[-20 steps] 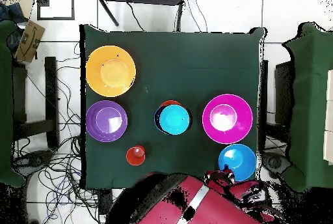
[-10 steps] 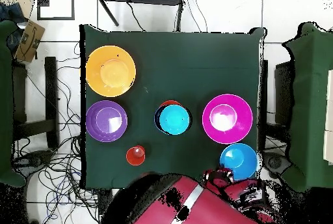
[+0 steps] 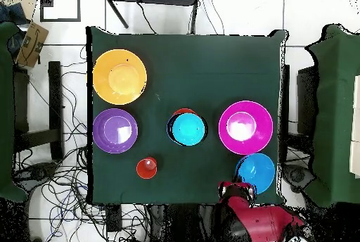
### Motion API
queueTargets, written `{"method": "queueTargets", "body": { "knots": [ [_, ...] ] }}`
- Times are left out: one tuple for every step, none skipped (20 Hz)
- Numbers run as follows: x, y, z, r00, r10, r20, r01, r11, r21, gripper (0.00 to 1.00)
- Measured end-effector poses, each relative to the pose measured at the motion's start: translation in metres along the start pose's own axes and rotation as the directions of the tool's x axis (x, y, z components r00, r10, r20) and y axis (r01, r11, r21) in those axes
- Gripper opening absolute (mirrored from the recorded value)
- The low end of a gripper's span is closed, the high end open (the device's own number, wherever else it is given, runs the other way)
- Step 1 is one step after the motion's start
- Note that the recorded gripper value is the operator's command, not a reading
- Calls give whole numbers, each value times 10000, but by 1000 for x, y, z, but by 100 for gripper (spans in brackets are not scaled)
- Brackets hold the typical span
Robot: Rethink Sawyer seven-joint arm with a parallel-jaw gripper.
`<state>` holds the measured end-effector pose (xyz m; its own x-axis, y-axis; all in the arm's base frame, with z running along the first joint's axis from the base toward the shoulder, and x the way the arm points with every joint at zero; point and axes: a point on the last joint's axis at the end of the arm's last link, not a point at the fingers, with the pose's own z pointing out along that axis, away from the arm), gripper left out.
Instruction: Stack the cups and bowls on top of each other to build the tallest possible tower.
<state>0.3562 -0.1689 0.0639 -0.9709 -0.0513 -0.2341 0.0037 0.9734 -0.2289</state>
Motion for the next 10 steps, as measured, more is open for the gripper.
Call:
{"method": "queueTargets", "body": {
  "knots": [
    [-3,-3,-8,9987,513,-56,-513,9987,-35,0],
    [-6,-6,-15,9947,1017,-127,-1018,9948,-63,0],
    [-9,-9,-22,9882,1518,-200,-1520,9883,-89,0],
    [-11,-11,-26,9823,1856,-258,-1859,9825,-110,0],
    [-13,-13,-31,9752,2192,-316,-2197,9755,-129,0],
    [-22,-18,-45,9490,3115,-498,-3127,9497,-194,0],
    [-28,-21,-53,9337,3535,-576,-3553,9345,-239,0],
    [-34,-23,-61,9164,3948,-656,-3972,9173,-280,0],
    [-41,-23,-70,9007,4281,-732,-4312,9016,-327,0],
    [-45,-24,-75,8928,4441,-755,-4476,8935,-359,0]
  ]
}}
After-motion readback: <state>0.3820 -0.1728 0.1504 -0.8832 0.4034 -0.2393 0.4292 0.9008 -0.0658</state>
